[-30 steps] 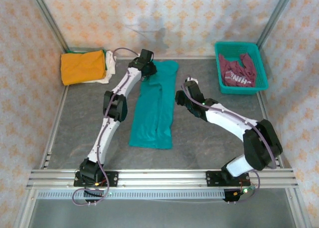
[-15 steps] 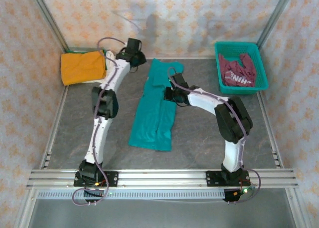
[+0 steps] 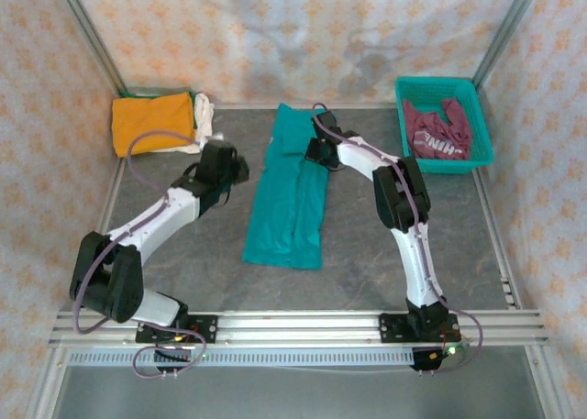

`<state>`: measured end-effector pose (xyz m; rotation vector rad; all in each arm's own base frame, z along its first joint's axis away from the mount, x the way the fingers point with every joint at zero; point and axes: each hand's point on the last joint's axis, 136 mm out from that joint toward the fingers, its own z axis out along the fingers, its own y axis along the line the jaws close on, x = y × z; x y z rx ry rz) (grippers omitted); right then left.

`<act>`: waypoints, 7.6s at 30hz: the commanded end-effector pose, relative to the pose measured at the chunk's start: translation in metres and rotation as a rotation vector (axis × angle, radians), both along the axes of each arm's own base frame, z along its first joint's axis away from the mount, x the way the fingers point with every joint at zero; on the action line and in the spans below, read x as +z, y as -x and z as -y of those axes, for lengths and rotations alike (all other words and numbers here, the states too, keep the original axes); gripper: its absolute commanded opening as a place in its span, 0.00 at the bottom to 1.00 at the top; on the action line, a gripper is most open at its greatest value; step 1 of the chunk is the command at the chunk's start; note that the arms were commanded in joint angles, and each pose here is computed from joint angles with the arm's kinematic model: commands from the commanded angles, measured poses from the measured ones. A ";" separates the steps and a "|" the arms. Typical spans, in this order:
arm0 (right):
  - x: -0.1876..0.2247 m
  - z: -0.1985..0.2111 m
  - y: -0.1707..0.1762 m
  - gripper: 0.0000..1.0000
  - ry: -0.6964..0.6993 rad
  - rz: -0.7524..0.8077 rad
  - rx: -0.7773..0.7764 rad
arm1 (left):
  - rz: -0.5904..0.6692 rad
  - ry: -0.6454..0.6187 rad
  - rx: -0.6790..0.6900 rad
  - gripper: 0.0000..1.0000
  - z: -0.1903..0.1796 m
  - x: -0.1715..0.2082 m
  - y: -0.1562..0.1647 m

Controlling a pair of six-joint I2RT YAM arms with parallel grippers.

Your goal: Fold and stack the t-shirts

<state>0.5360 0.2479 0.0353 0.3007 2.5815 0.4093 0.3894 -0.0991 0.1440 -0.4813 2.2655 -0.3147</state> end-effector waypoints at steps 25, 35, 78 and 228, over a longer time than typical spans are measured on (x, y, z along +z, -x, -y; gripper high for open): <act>0.086 0.001 0.120 0.43 -0.294 0.118 0.144 | -0.331 0.231 -0.397 0.48 0.052 -0.084 0.139; 0.051 -0.012 0.158 0.44 -0.364 0.065 0.180 | -0.469 0.125 -0.473 0.48 0.063 -0.111 0.153; 0.007 0.005 0.298 0.43 -0.351 -0.260 0.155 | -0.498 0.124 -0.366 0.00 0.046 -0.129 0.177; -0.013 -0.020 0.185 0.10 -0.251 -0.135 0.186 | -0.313 -0.019 -0.231 0.37 0.045 -0.129 0.040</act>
